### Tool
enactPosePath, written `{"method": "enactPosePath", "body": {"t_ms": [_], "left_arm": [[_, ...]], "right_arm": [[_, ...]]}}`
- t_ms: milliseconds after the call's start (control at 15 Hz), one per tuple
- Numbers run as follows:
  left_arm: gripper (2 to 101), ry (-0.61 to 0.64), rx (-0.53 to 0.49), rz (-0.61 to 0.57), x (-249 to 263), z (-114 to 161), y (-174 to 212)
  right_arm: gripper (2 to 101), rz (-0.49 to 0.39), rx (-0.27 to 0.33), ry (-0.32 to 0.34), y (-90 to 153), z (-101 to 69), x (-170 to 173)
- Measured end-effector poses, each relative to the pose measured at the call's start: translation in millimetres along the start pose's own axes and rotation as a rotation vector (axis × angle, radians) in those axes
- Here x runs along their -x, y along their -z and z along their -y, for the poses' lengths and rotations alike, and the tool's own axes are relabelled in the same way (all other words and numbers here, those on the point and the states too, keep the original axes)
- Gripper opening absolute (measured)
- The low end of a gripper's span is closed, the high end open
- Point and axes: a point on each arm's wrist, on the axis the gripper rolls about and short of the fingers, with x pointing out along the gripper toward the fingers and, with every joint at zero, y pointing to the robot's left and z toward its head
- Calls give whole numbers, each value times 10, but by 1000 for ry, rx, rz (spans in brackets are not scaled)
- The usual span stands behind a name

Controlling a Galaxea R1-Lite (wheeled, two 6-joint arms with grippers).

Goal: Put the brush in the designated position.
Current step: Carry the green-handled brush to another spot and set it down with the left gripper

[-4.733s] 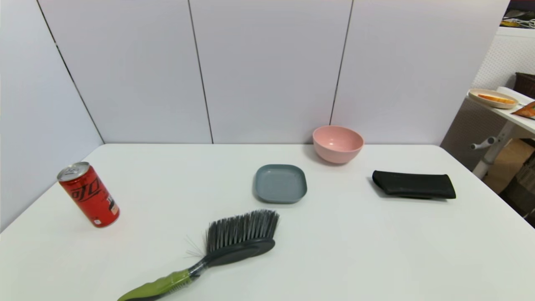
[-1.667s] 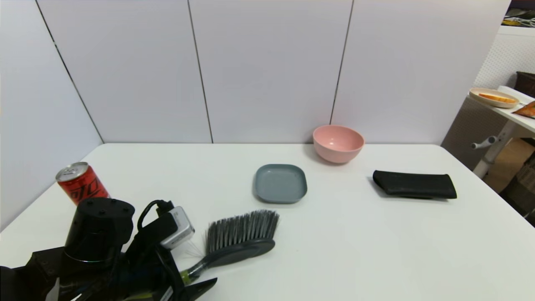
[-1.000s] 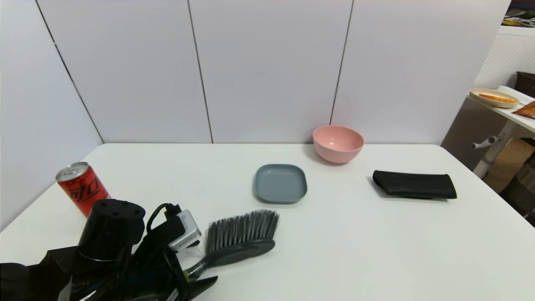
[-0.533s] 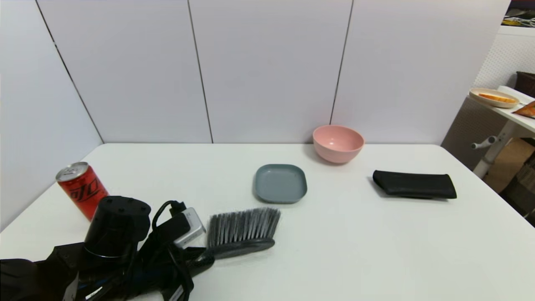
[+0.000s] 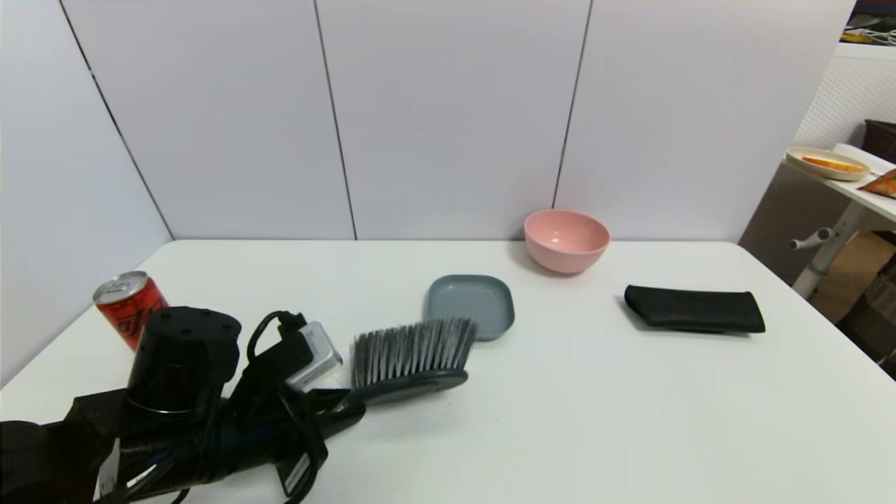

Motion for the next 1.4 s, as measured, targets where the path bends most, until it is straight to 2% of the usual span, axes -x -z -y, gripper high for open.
{"method": "enactPosePath", "body": {"t_ms": [267,467,800,1133,1400], "left_arm": [[171,-43,-19,147,64,-99,-379],[170,-19,29,261,41,-48,-670],[170,-5,44,317,-136,104,-1004],[170,-85,278,288,-494,573,-1305],[170,-157,420,264,-881,768,-1540]], "right_arm": [[973,0,0,-1,0,0,0],[973,0,0,0,0,0,0],[973,0,0,0,0,0,0],[973,0,0,0,0,0,0],[973,1,0,0,-1,0,0]]}}
